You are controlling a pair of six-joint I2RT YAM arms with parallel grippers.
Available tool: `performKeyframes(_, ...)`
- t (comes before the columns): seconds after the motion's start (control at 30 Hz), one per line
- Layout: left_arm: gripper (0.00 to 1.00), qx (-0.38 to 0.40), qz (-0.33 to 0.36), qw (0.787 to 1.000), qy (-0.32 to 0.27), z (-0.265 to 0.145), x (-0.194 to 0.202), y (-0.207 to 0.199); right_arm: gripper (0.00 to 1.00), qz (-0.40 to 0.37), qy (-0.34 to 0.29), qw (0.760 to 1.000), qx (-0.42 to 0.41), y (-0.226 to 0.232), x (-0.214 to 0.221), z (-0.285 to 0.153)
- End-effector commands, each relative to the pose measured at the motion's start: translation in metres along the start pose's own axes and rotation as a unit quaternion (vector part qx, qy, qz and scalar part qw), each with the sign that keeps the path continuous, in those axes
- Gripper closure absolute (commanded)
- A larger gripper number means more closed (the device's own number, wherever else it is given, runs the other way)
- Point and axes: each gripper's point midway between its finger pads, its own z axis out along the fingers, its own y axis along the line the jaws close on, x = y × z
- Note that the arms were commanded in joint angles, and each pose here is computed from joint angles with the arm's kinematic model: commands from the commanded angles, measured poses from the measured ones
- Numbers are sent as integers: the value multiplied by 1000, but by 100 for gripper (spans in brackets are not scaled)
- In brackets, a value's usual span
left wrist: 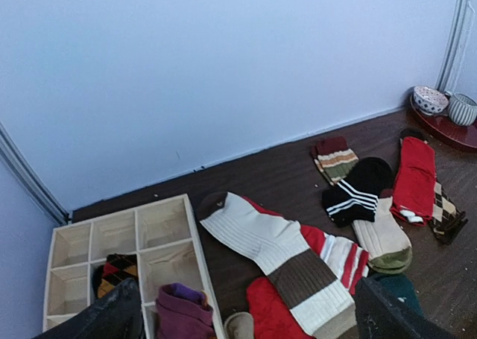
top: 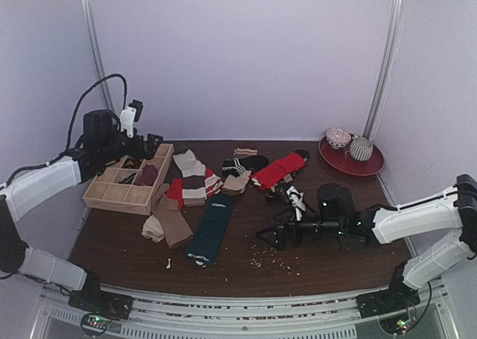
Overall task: Roll the socks
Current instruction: Move the right arm with a pair of socks to the center of the board.
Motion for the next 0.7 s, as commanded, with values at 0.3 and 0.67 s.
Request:
performKeyframes(0.3, 2, -20, -60, 998, -19, -38, 57, -33, 8, -311, 90, 943, -80, 88, 57, 123)
performKeyframes(0.67, 2, -33, -69, 997, -15, -47, 68, -29, 16, -349, 81, 933, -29, 67, 64, 175)
